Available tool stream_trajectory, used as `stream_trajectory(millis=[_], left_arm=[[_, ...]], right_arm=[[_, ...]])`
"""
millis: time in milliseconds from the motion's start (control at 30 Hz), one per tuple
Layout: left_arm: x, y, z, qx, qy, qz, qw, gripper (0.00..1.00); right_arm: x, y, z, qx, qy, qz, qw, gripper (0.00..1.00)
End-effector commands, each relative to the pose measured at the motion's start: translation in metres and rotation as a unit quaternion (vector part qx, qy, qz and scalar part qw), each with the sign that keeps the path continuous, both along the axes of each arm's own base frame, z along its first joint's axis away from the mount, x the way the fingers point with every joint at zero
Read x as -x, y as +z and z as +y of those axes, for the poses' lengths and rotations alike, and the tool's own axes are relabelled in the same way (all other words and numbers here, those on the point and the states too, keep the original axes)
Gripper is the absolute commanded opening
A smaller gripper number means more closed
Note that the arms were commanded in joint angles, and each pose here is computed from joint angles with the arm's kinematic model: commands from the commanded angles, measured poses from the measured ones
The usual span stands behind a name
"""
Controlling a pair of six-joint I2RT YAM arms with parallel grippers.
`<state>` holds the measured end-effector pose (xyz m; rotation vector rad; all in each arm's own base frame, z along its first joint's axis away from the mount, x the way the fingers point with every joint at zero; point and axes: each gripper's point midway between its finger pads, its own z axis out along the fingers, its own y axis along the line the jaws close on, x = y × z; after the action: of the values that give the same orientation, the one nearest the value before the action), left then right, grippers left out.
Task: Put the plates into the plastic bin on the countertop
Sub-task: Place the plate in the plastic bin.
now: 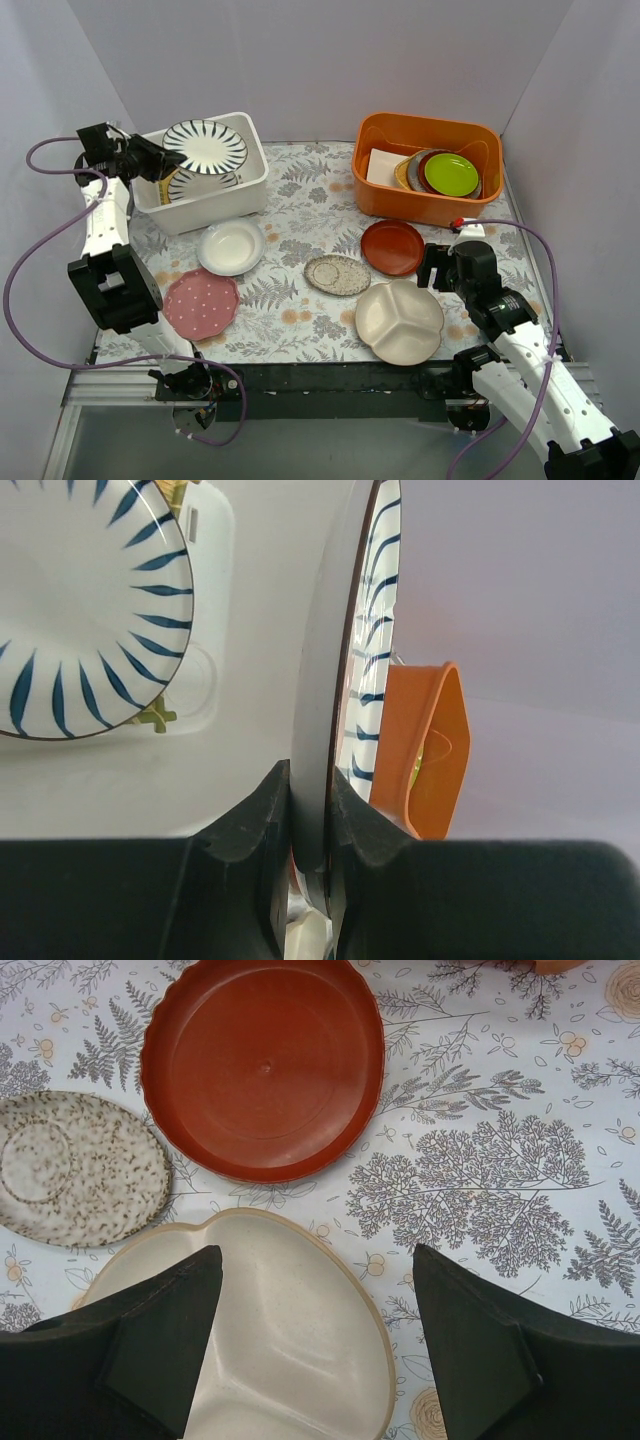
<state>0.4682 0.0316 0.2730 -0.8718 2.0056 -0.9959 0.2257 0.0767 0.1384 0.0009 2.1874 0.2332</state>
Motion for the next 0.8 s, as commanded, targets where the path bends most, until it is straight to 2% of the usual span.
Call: stream_trajectory(millis=[0,767], left_arm=[[-0.003,0.032,-0.003,-0.003,-0.003,-0.053,0.999,0.0],[-0.011,-0.053,0.02,-0.004,0.058,0.043,0.997,0.0]], right_arm=[[-0.007,0.009,0.005,-0.005,0.011,-0.023,1.0,0.84],[-0.008,0.006,0.007,-0.006,0.016,-0.02,1.0,0.84]])
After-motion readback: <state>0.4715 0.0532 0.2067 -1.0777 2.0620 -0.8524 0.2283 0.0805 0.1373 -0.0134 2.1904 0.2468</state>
